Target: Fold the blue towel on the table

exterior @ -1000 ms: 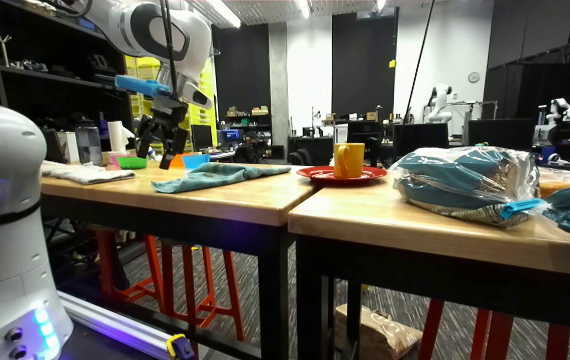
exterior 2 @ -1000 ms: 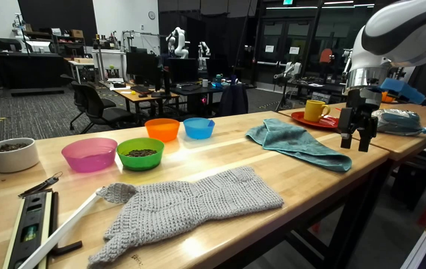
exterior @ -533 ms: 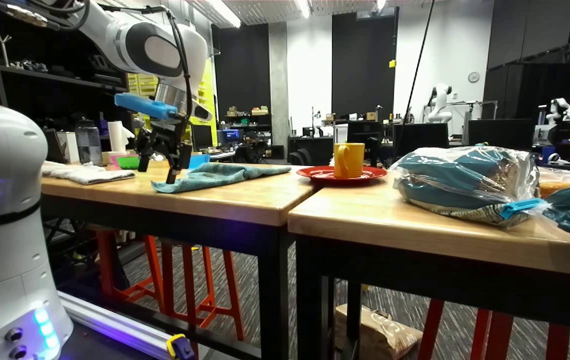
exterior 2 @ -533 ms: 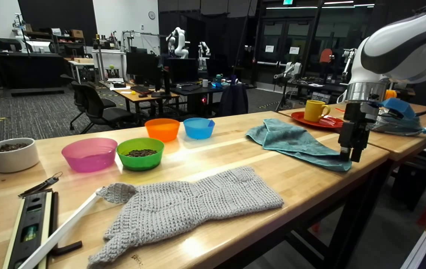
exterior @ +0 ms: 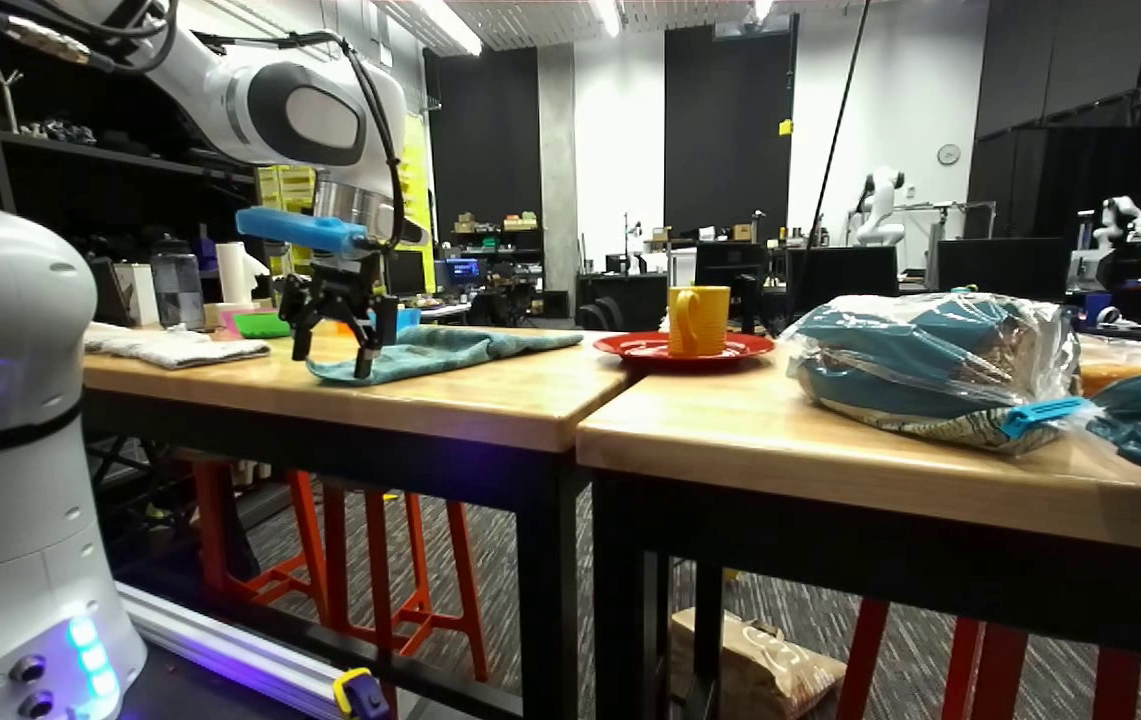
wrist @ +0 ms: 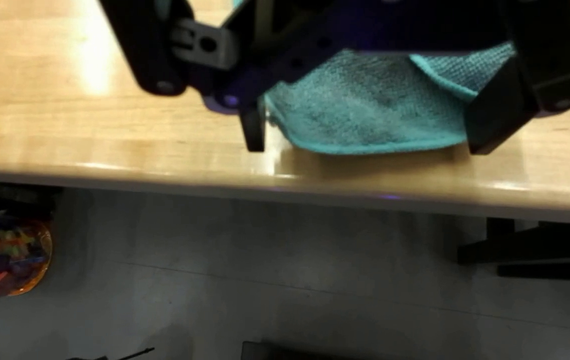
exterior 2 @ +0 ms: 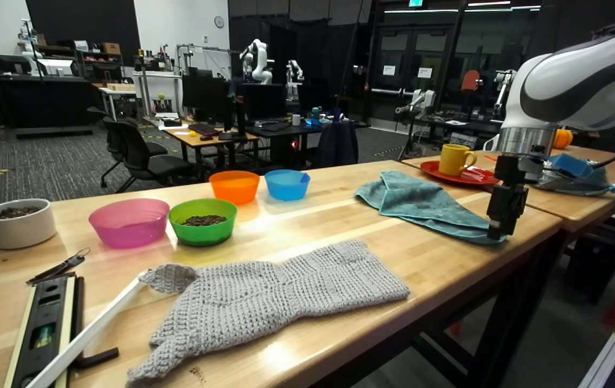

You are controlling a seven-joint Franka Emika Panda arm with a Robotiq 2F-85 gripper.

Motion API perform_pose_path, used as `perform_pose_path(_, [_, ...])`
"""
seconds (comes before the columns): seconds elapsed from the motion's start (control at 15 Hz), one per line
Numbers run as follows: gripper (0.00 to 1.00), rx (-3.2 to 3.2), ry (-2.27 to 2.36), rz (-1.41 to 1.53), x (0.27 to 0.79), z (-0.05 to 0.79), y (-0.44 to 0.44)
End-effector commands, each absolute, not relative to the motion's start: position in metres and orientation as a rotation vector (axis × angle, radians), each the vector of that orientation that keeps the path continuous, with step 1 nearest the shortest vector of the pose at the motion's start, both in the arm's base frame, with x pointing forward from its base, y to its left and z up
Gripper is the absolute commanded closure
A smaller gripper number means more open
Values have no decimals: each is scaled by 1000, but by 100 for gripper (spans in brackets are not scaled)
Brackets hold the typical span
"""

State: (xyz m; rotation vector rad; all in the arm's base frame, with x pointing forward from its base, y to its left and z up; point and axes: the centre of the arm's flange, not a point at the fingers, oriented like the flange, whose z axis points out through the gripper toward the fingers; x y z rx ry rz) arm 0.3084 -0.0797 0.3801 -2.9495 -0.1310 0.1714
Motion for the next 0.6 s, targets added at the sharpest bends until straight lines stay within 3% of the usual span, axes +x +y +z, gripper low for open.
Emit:
perform_pose_path(0.0, [0, -2973, -183, 146, 304, 375, -74])
perform_pose_path(0.53, [0, -2999, -199, 116, 304, 379, -73])
